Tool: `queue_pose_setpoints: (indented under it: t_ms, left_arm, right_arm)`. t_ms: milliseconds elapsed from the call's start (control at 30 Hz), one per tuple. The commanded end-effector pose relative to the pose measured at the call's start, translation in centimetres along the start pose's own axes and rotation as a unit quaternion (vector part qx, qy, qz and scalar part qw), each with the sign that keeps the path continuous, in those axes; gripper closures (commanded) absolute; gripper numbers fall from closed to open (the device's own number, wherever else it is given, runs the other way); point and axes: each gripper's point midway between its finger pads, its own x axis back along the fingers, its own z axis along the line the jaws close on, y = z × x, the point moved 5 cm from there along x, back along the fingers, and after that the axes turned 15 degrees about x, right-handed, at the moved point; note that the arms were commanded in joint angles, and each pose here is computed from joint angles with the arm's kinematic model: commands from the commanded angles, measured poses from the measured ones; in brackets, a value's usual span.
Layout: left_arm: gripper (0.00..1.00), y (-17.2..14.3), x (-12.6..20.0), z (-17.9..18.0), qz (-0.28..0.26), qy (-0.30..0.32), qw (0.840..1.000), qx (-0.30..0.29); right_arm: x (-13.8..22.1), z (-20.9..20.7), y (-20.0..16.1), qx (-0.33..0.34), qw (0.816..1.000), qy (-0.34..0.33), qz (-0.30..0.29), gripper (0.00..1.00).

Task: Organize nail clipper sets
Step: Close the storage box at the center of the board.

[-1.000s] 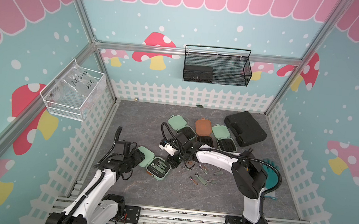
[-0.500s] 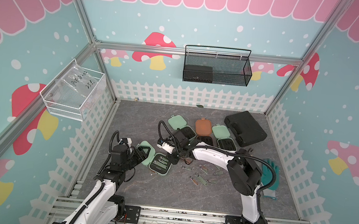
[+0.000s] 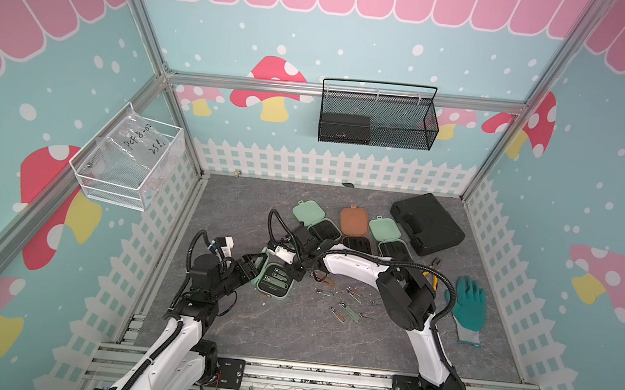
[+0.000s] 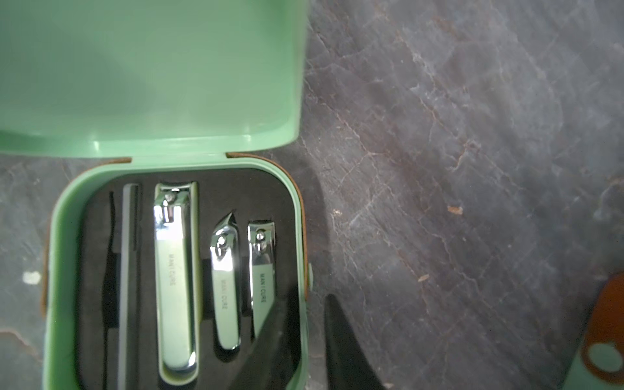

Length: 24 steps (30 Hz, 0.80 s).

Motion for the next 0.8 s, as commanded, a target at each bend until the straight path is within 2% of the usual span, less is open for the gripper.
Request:
queue_pose_setpoints:
  t_ms: [0, 100, 267, 333, 467, 567, 667, 767]
  left_arm:
    - [0.32, -0.4, -0.1, -0.8, 0.015, -0.027, 0.999, -0.009]
    - [0.31, -0.6, -0.2, -1.3, 0.026, -0.033, 0.999, -0.015]
    - [0.29, -2.0, -0.9, -2.0, 0.063, -0.038, 0.997, -0.026]
    - [0.29, -2.9, -1.4, -2.0, 0.075, -0.037, 0.996, -0.032]
    - [0.30, -4.6, -2.6, -0.9, 0.082, -0.020, 0.996, -0.032]
    - [0.31, -5.2, -3.3, 0.8, 0.081, 0.008, 0.996, -0.021]
    - [0.33, -5.1, -3.8, 2.8, 0.070, 0.060, 0.996, -0.012]
    - [0.35, -4.7, -3.9, 3.9, 0.056, 0.104, 0.993, -0.015]
  right_arm:
    - [1.5, -0.5, 0.6, -0.028, 0.999, -0.014, -0.009, 0.60]
    - [3.8, -0.5, 0.6, -0.073, 0.997, -0.029, -0.018, 0.49]
    - [9.0, 0.4, 0.0, -0.162, 0.984, -0.047, -0.051, 0.39]
    - [10.9, 1.4, -0.4, -0.204, 0.975, -0.038, -0.078, 0.22]
    - [13.2, 3.0, -1.1, -0.287, 0.949, -0.007, -0.131, 0.20]
    - [13.7, 3.9, -1.2, -0.347, 0.922, 0.036, -0.171, 0.20]
    - [12.9, 4.6, -1.0, -0.382, 0.900, 0.076, -0.194, 0.27]
    - [11.2, 4.7, -1.2, -0.406, 0.891, 0.091, -0.179, 0.35]
